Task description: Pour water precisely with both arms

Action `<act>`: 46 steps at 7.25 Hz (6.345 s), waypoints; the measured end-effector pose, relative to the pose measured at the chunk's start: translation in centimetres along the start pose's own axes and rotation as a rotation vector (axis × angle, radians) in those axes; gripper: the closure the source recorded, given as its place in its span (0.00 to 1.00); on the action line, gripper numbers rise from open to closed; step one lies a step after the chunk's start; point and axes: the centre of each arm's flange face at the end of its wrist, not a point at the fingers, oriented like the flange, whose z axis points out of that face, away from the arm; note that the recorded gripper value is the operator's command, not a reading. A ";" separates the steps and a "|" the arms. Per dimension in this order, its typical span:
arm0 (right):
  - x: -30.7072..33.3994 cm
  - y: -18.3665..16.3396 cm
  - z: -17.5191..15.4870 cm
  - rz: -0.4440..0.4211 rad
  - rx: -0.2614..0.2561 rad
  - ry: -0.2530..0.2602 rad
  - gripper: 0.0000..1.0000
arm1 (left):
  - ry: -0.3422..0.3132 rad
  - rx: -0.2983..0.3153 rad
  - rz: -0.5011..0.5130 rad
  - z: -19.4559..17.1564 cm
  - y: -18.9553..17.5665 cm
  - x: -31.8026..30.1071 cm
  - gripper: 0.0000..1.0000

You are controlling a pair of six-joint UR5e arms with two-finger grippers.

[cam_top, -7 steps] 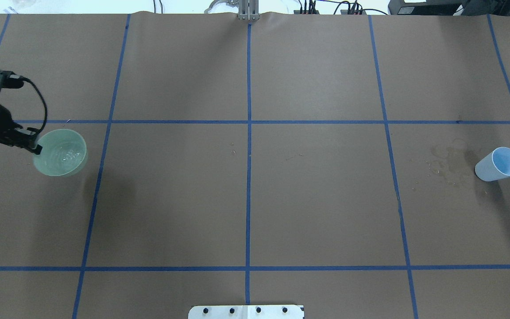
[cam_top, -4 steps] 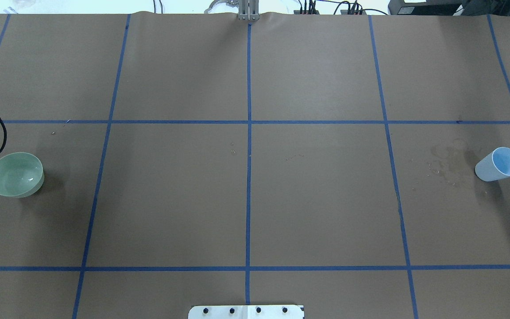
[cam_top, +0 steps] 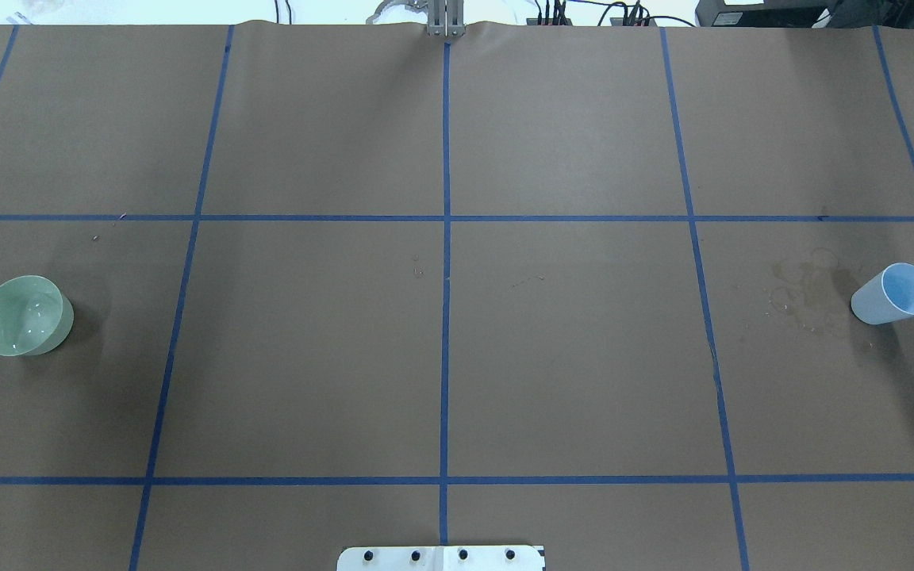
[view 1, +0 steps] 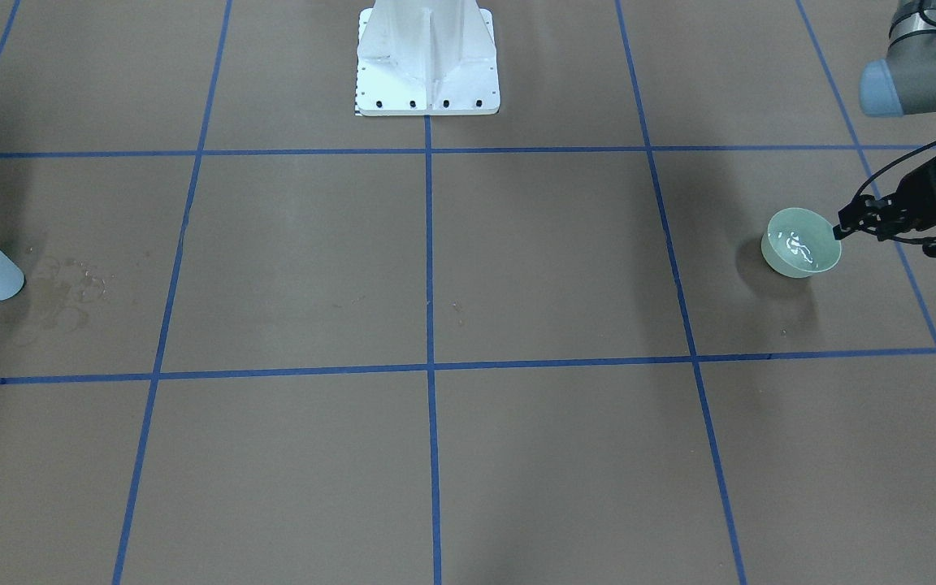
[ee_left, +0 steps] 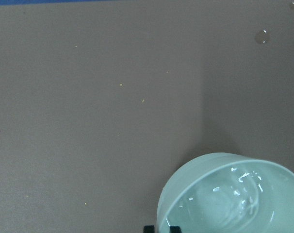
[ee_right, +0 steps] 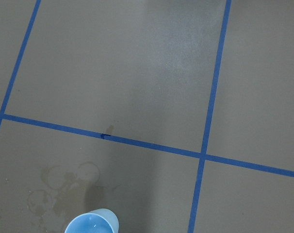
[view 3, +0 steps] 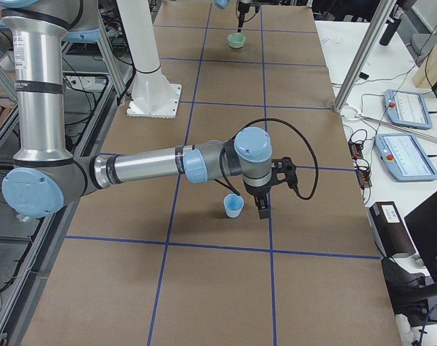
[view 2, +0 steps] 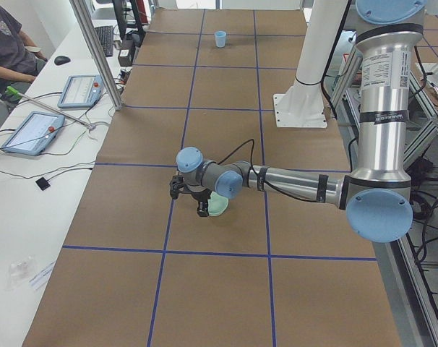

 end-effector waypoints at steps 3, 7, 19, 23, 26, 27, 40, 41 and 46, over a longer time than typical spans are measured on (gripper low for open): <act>1.0 1.3 1.0 0.028 -0.023 0.001 0.01 | 0.031 0.160 0.114 -9.3 1.7 -1.1 0.00; 2.7 3.0 2.9 0.068 -0.070 0.015 0.01 | -0.002 0.145 0.036 -11.8 2.6 -7.4 0.00; 0.1 -2.0 3.9 0.093 -0.178 0.066 0.01 | -0.085 0.072 0.021 -10.1 3.4 -10.9 0.00; -0.4 -2.4 4.5 0.085 -0.188 0.062 0.01 | -0.033 0.038 -0.024 -10.4 2.3 -10.5 0.00; -1.4 -3.0 5.1 0.074 -0.194 0.052 0.01 | -0.028 0.043 -0.021 -10.6 1.5 -10.2 0.00; -1.5 -3.2 5.1 0.069 -0.193 0.052 0.01 | -0.025 0.046 -0.018 -10.7 1.4 -10.0 0.00; -2.7 -4.6 4.3 0.044 -0.170 0.042 0.01 | -0.003 0.107 0.059 -13.6 0.4 -6.3 0.00; -2.7 -4.6 4.3 0.043 -0.169 0.042 0.01 | -0.004 0.108 0.060 -13.6 0.4 -6.3 0.00; -2.7 -4.6 4.3 0.044 -0.168 0.041 0.01 | -0.003 0.110 0.061 -13.7 0.3 -6.2 0.00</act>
